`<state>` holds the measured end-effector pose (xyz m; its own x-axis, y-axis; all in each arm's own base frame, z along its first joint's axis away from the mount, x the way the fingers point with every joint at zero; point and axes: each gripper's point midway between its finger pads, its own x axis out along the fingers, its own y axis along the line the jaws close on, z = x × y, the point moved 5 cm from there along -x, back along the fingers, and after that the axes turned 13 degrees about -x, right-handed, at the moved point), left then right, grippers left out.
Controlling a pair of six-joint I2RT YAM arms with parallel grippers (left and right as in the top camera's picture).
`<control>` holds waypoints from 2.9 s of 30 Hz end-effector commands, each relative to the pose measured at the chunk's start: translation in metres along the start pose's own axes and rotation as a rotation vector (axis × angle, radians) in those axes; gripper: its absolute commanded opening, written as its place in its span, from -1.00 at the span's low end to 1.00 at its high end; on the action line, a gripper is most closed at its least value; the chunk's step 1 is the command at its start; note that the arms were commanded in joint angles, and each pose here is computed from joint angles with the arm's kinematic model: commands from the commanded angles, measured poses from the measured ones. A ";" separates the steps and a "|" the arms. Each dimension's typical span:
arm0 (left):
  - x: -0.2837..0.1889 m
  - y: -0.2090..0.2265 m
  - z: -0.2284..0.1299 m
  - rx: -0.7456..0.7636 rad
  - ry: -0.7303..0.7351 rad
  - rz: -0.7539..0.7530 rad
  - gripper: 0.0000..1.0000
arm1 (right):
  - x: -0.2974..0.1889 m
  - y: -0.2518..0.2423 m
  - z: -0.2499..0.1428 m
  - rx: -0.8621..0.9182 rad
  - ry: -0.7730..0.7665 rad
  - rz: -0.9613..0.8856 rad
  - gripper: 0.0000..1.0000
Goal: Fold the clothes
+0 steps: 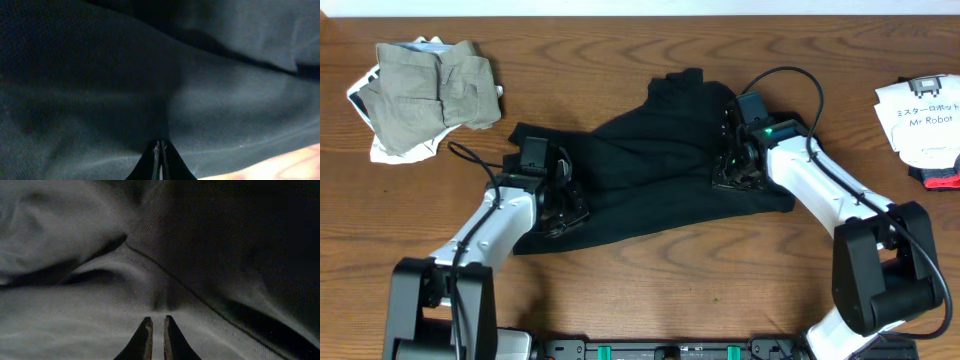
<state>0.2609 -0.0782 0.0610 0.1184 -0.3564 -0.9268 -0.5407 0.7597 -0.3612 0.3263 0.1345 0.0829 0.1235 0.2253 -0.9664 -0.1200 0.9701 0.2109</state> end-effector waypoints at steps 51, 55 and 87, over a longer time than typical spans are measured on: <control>0.009 0.056 0.065 -0.146 -0.188 0.175 -0.87 | 0.037 -0.103 -0.025 0.255 0.206 -0.161 -0.98; 0.014 0.062 0.067 -0.160 -0.178 0.185 -0.88 | 0.035 -0.111 -0.026 0.282 0.213 -0.163 -0.98; -0.049 0.051 0.085 -0.115 -0.353 0.051 -0.82 | -0.030 -0.130 -0.040 0.465 0.156 -0.296 -0.97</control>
<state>0.2990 0.0139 0.0584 0.2918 -0.1646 -0.9422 -0.6550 0.6835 -0.3222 0.2991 0.0142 0.0561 -0.1334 0.0413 -0.9902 0.2997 0.9540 -0.0006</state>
